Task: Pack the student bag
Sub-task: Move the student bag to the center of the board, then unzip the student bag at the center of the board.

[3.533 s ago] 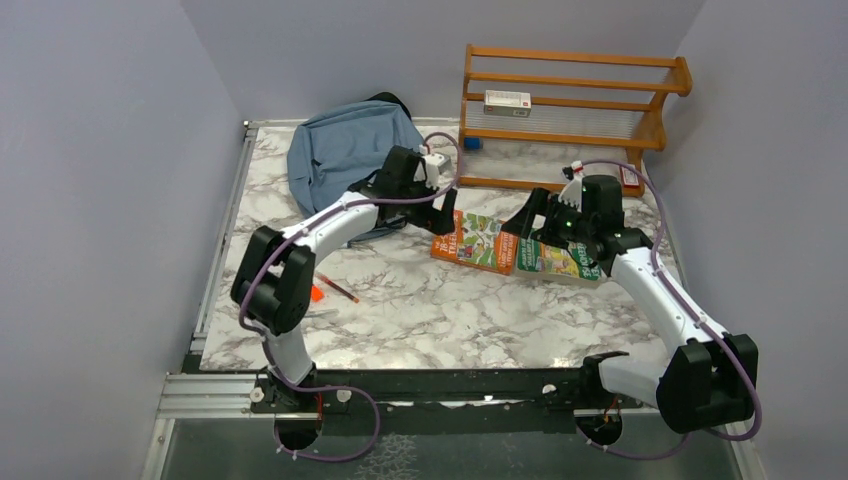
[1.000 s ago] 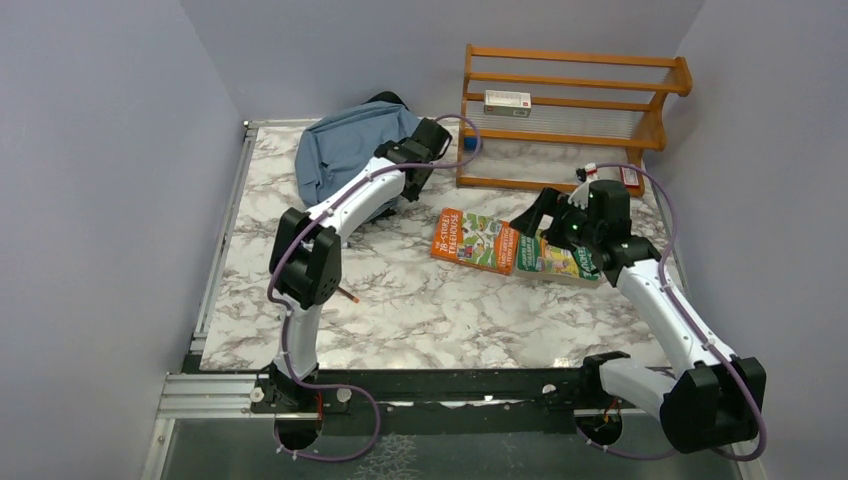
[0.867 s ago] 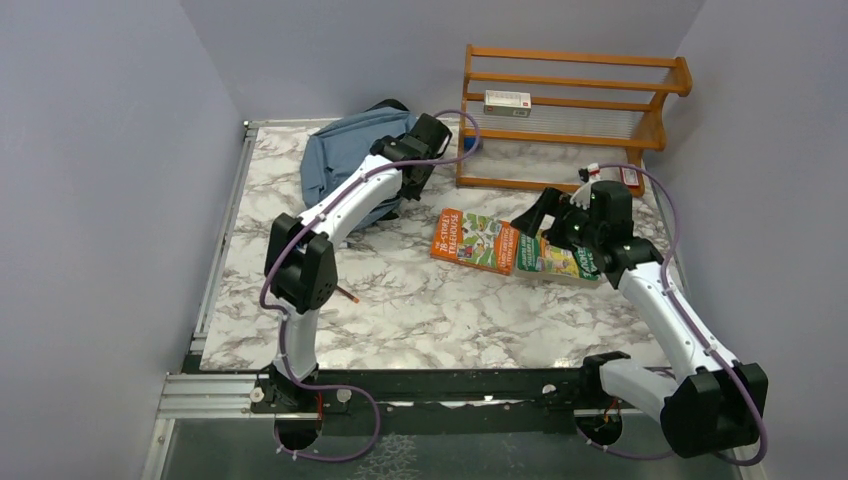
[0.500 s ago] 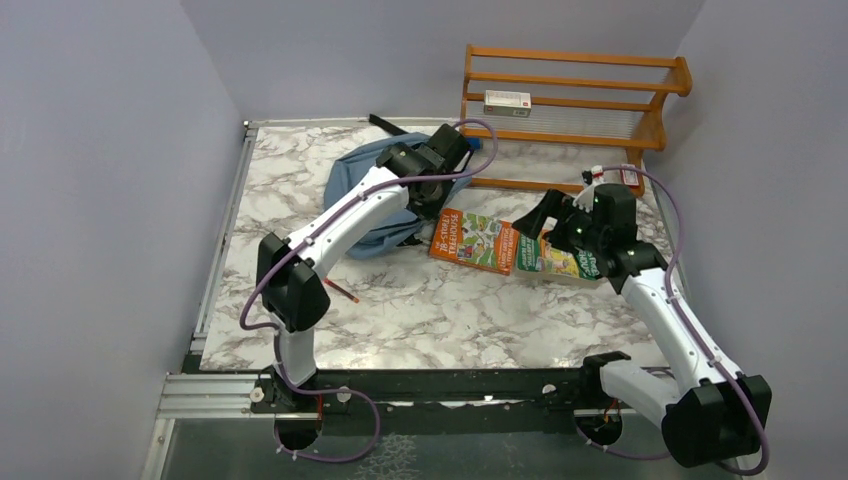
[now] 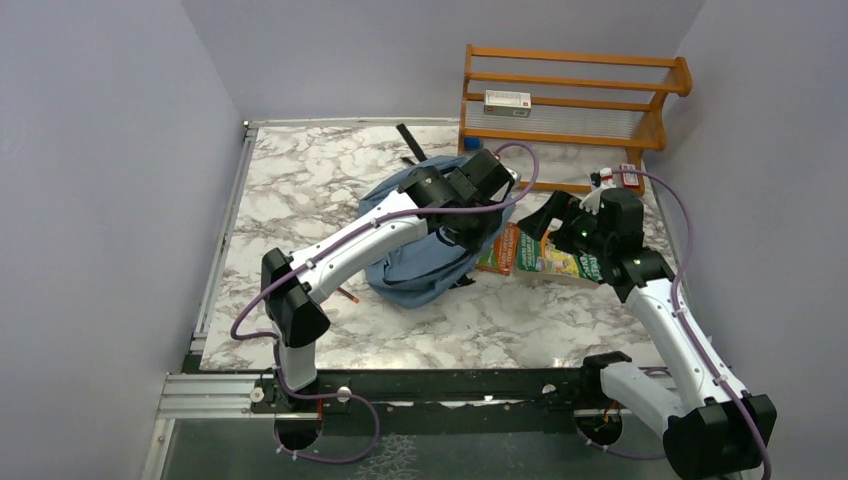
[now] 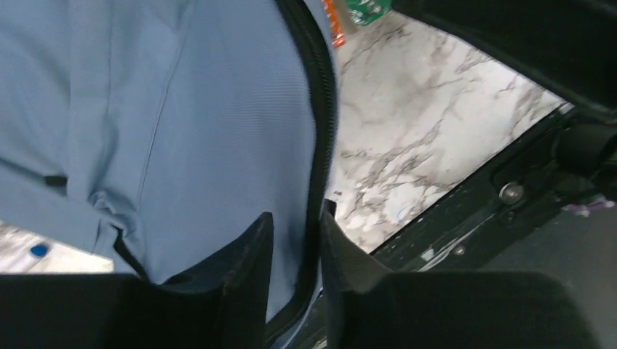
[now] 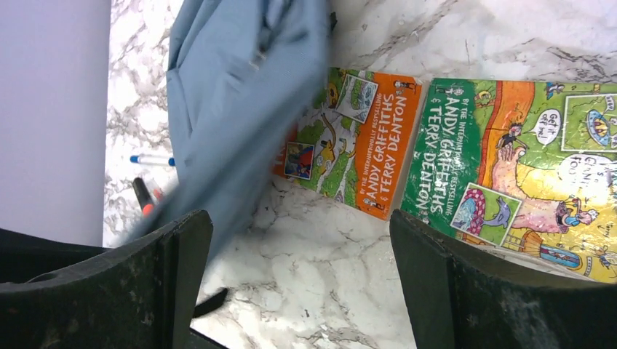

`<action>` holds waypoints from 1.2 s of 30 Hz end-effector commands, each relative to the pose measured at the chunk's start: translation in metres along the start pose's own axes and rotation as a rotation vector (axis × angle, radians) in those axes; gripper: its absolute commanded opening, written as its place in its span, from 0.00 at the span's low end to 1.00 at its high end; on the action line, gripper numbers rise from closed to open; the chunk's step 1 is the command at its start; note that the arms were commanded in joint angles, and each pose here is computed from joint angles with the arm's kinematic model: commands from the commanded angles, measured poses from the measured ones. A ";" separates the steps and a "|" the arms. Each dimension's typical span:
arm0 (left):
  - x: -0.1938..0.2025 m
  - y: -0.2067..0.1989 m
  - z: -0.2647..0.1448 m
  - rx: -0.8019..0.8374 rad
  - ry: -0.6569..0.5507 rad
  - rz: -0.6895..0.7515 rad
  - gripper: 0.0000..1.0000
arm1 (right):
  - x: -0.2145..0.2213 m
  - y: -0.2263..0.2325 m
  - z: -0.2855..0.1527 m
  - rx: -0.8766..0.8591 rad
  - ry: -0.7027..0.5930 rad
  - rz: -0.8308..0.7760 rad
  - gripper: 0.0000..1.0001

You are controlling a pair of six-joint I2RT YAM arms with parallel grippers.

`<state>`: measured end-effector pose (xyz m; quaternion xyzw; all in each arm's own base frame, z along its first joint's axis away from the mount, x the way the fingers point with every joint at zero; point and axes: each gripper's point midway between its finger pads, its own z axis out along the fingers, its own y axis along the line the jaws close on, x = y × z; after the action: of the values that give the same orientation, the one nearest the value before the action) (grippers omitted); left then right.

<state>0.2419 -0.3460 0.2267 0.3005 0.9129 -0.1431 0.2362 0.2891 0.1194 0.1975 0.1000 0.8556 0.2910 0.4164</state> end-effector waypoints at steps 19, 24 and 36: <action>-0.054 0.105 0.016 0.063 -0.334 -0.192 0.61 | -0.008 -0.011 0.036 0.031 0.063 -0.053 0.91; -0.056 0.112 0.041 0.078 -0.332 -0.207 0.60 | -0.007 -0.010 0.062 -0.012 0.146 -0.093 0.78; -0.042 0.118 0.098 0.102 -0.278 -0.248 0.57 | -0.012 0.005 0.123 -0.154 0.284 -0.206 0.53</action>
<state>0.3724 -0.3068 0.1626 0.1778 0.8968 -0.2410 0.3256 0.3762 0.1531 0.1394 -0.0065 0.9001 0.2982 0.3175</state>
